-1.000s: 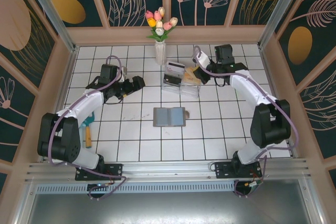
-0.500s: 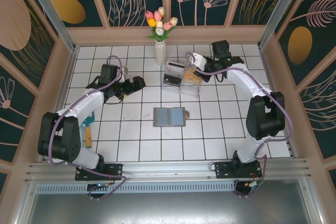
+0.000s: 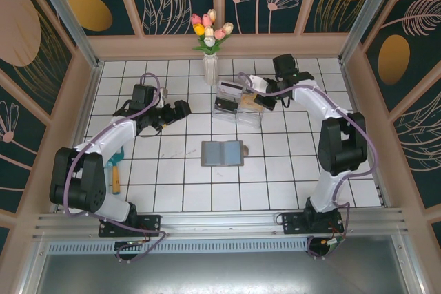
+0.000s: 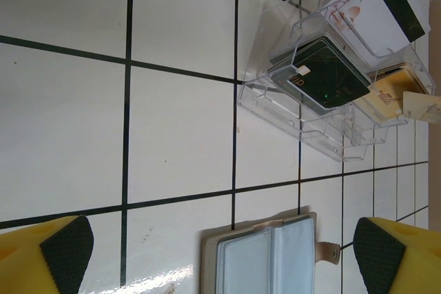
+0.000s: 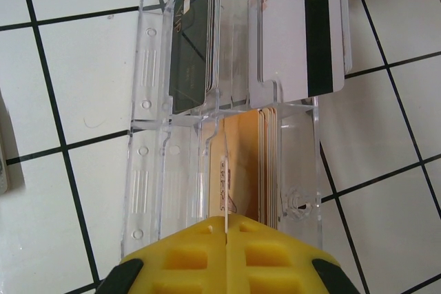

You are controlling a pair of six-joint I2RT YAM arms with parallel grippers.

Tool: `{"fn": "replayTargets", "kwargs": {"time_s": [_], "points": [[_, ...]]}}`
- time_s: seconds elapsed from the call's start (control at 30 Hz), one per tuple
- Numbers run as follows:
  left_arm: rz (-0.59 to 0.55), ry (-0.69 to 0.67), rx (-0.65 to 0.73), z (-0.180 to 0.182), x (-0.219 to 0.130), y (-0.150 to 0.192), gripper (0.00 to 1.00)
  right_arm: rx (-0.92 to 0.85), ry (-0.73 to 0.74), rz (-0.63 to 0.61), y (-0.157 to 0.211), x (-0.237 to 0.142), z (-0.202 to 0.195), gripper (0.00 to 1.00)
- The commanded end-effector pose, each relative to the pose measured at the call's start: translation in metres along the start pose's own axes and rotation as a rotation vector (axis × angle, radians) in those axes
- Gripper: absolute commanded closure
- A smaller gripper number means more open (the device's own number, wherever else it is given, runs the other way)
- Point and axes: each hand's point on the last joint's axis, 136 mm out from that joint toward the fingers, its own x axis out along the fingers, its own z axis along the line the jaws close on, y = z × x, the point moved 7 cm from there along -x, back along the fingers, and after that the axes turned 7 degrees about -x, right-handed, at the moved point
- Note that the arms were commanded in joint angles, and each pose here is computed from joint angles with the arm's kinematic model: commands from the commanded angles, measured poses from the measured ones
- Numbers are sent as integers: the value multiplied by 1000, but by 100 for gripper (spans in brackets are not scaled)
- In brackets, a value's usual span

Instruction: Take the credit cards out of the card holder

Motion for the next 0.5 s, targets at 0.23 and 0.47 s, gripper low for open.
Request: {"fn": "replayTargets", "kwargs": {"time_s": [0.23, 0.47], "points": [[3, 30, 17, -4, 2, -3, 2, -19, -33, 38, -3, 15, -3, 98], [8, 28, 11, -2, 3, -2, 1, -15, -33, 50, -7, 21, -6, 90]]}}
